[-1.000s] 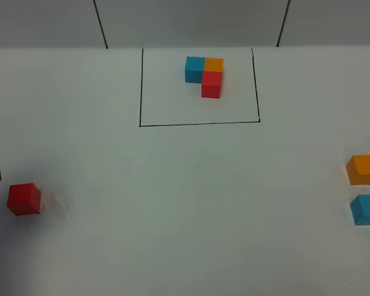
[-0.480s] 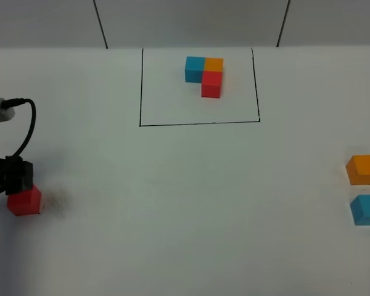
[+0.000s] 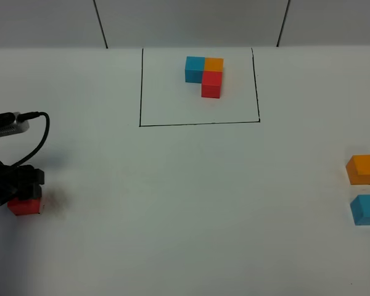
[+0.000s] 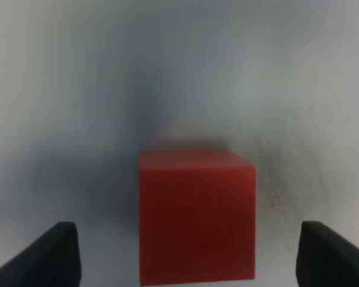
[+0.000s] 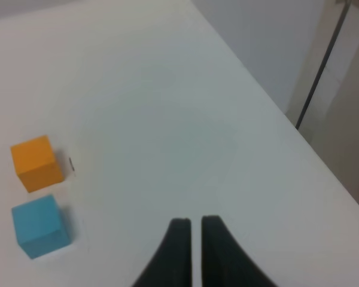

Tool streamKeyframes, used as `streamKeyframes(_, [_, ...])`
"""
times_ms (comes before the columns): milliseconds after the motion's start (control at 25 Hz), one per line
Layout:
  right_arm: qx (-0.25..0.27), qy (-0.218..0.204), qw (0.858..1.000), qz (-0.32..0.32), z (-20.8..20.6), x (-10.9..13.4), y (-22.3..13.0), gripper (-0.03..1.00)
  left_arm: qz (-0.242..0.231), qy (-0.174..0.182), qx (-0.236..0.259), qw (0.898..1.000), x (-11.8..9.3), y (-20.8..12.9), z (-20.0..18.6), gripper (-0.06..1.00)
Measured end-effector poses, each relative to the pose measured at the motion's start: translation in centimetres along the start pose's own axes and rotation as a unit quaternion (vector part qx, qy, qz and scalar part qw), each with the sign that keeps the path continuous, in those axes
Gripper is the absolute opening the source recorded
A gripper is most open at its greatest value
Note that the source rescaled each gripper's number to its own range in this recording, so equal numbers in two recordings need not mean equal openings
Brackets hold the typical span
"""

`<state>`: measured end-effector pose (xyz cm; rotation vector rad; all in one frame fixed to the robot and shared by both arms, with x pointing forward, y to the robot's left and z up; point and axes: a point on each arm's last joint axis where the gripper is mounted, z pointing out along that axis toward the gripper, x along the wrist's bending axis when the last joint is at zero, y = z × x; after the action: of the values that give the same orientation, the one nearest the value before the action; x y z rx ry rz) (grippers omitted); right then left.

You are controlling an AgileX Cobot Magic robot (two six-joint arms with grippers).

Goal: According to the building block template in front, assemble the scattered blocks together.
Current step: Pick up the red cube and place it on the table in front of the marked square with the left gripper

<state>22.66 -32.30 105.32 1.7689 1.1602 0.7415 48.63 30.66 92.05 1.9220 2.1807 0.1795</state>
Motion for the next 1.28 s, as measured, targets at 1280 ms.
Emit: streamKeyframes(1280, [0.0,0.0,1.0,0.0,0.0,0.0,0.0,0.0,0.07,0.005,0.008,0.998,-0.5,0.1,1.9,0.54])
